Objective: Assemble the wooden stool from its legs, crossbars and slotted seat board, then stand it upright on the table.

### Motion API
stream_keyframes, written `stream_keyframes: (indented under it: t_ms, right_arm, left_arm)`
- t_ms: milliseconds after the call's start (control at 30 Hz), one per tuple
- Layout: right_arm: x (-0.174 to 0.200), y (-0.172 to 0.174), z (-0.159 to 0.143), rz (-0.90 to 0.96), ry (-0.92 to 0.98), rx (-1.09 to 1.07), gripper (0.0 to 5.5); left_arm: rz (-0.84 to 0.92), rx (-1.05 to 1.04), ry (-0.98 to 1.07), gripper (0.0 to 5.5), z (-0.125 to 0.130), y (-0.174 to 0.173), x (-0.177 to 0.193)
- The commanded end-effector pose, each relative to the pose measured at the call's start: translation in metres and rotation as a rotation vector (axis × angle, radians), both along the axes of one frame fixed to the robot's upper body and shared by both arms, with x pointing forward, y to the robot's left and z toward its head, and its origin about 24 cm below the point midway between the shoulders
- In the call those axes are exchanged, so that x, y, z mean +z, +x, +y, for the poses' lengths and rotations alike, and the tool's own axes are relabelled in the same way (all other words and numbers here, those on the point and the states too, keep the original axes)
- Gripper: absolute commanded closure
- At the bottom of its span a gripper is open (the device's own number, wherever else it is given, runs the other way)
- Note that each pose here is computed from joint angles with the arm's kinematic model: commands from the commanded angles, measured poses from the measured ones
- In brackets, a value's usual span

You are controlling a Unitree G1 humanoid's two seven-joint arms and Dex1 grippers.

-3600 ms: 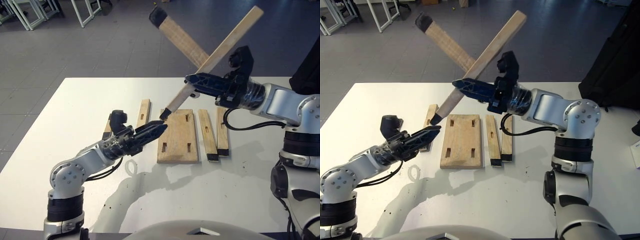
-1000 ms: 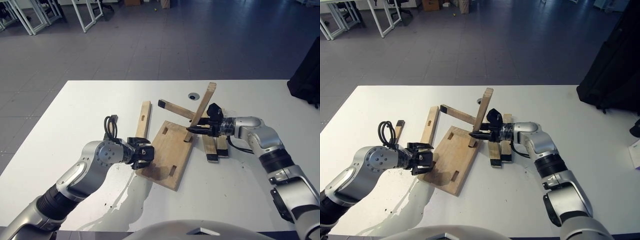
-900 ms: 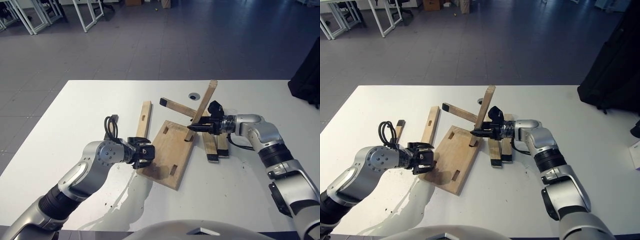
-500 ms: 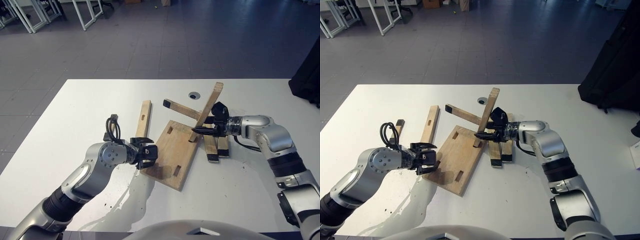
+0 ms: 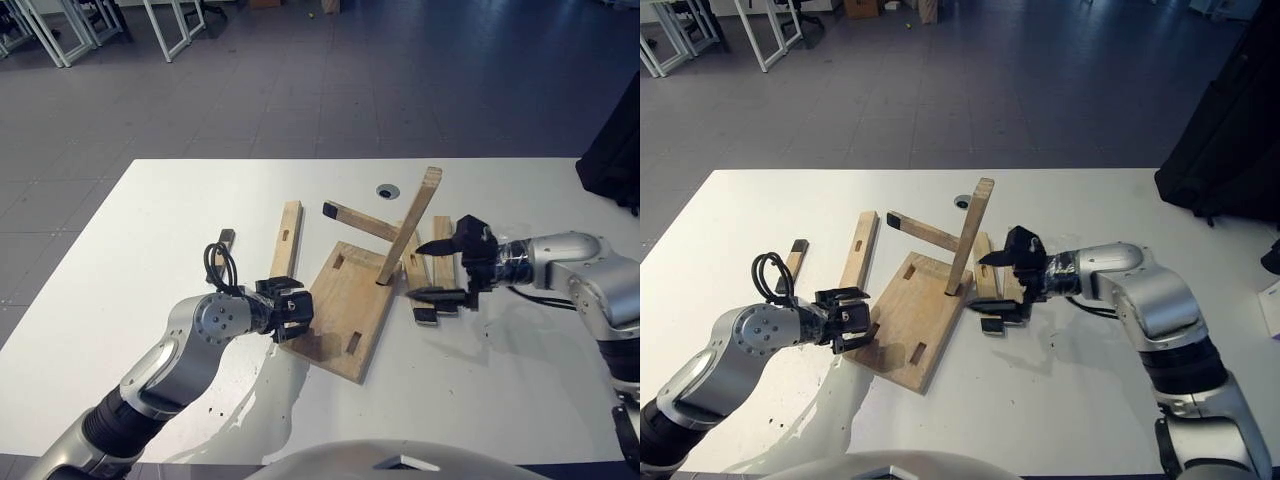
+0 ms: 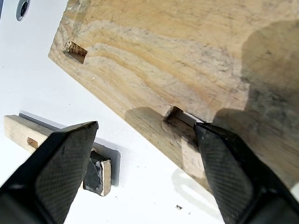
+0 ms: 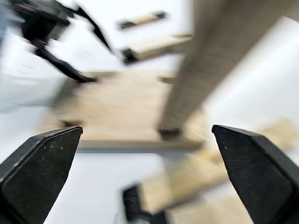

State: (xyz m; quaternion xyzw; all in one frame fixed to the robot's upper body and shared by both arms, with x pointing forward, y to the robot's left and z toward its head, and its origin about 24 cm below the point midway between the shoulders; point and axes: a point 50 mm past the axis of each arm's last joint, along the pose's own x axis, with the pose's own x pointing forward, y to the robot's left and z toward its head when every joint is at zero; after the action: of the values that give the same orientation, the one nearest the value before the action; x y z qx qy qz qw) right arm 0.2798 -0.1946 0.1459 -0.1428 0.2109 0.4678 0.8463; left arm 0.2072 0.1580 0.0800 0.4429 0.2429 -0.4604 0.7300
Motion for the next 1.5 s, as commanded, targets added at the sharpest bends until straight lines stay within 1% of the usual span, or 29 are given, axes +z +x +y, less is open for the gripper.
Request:
stream_keyframes:
  t_ms: [33, 100, 133, 167, 200, 233, 267, 333, 467, 533, 700, 767, 833, 867, 900, 933, 1000, 1067, 1100, 1167, 1233, 1333, 1433, 1500]
  right_arm:
    - [0.073, 0.024, -0.011, -0.333, 0.117, -0.327, 1.1]
    - [0.116, 0.029, -0.004, -0.503, 0.285, -0.486, 1.51]
    - [0.138, 0.026, 0.009, -0.543, 0.463, -0.535, 1.55]
    - [0.15, 0.02, 0.022, -0.536, 0.609, -0.546, 1.55]
    - [0.155, 0.013, 0.038, -0.494, 0.733, -0.527, 1.55]
    - [0.154, 0.007, 0.05, -0.448, 0.795, -0.504, 1.55]
    - [0.147, 0.005, 0.059, -0.392, 0.812, -0.495, 1.55]
    - [0.128, 0.007, 0.066, -0.298, 0.798, -0.522, 1.55]
    - [0.077, 0.027, 0.064, -0.129, 0.722, -0.642, 1.55]
    - [0.069, 0.03, 0.063, -0.117, 0.691, -0.672, 1.55]
    - [0.093, 0.03, 0.063, -0.19, 0.706, -0.631, 1.55]
    - [0.115, 0.031, 0.05, -0.265, 0.764, -0.643, 1.55]
    - [0.143, 0.029, 0.031, -0.371, 0.824, -0.676, 1.55]
    - [0.154, 0.028, 0.018, -0.42, 0.838, -0.714, 1.55]
    - [0.157, 0.027, 0.007, -0.449, 0.823, -0.753, 1.55]
    - [0.146, 0.027, -0.002, -0.442, 0.766, -0.81, 1.55]
    - [0.104, 0.026, -0.017, -0.372, 0.575, -0.952, 1.55]
    - [0.036, 0.01, -0.024, -0.235, 0.375, -1.066, 1.55]
    - [0.001, -0.003, -0.022, -0.143, 0.301, -1.096, 1.55]
    - [-0.047, -0.027, -0.012, 0.001, 0.194, -1.094, 1.55]
    - [-0.078, -0.044, -0.002, 0.098, 0.12, -1.057, 1.55]
    - [-0.099, -0.054, 0.006, 0.14, 0.06, -1.012, 1.55]
    - [-0.102, -0.051, 0.007, 0.121, 0.049, -1.004, 1.55]
    - [-0.1, -0.046, 0.008, 0.1, 0.052, -0.999, 1.55]
  left_arm:
    - [0.132, 0.067, -0.038, 1.69, -0.004, -0.016, -0.022]
    - [0.138, 0.104, -0.058, 1.69, -0.007, -0.02, -0.023]
    - [0.142, 0.126, -0.07, 1.69, -0.008, -0.021, -0.023]
    - [0.144, 0.142, -0.077, 1.69, -0.009, -0.021, -0.022]
    - [0.144, 0.153, -0.081, 1.69, -0.01, -0.021, -0.022]
    - [0.145, 0.16, -0.083, 1.69, -0.01, -0.021, -0.021]
    - [0.145, 0.164, -0.082, 1.69, -0.01, -0.021, -0.02]
    - [0.146, 0.166, -0.079, 1.69, -0.01, -0.02, -0.019]
    - [0.139, 0.164, -0.072, 1.69, -0.01, -0.017, -0.018]
    - [0.136, 0.163, -0.07, 1.69, -0.009, -0.017, -0.018]
    - [0.138, 0.165, -0.079, 1.69, -0.013, -0.018, -0.019]
    - [0.14, 0.167, -0.084, 1.69, -0.014, -0.019, -0.019]
    - [0.141, 0.173, -0.087, 1.69, -0.015, -0.02, -0.02]
    - [0.142, 0.177, -0.087, 1.69, -0.015, -0.021, -0.02]
    - [0.143, 0.182, -0.088, 1.69, -0.014, -0.021, -0.02]
    - [0.144, 0.187, -0.088, 1.69, -0.014, -0.022, -0.02]
    - [0.136, 0.195, -0.098, 1.69, -0.015, -0.021, -0.018]
    - [0.085, 0.261, -0.173, 1.69, -0.018, -0.013, -0.009]
    - [0.056, 0.304, -0.216, 1.69, -0.019, -0.011, -0.002]
    - [0.011, 0.371, -0.287, 1.69, -0.019, -0.008, 0.01]
    - [-0.035, 0.417, -0.344, 1.69, -0.019, -0.004, 0.023]
    - [-0.067, 0.434, -0.43, 1.69, -0.023, 0.001, 0.042]
    - [-0.078, 0.421, -0.477, 1.69, -0.024, 0.005, 0.056]
    - [-0.079, 0.426, -0.477, 1.69, -0.023, 0.007, 0.057]
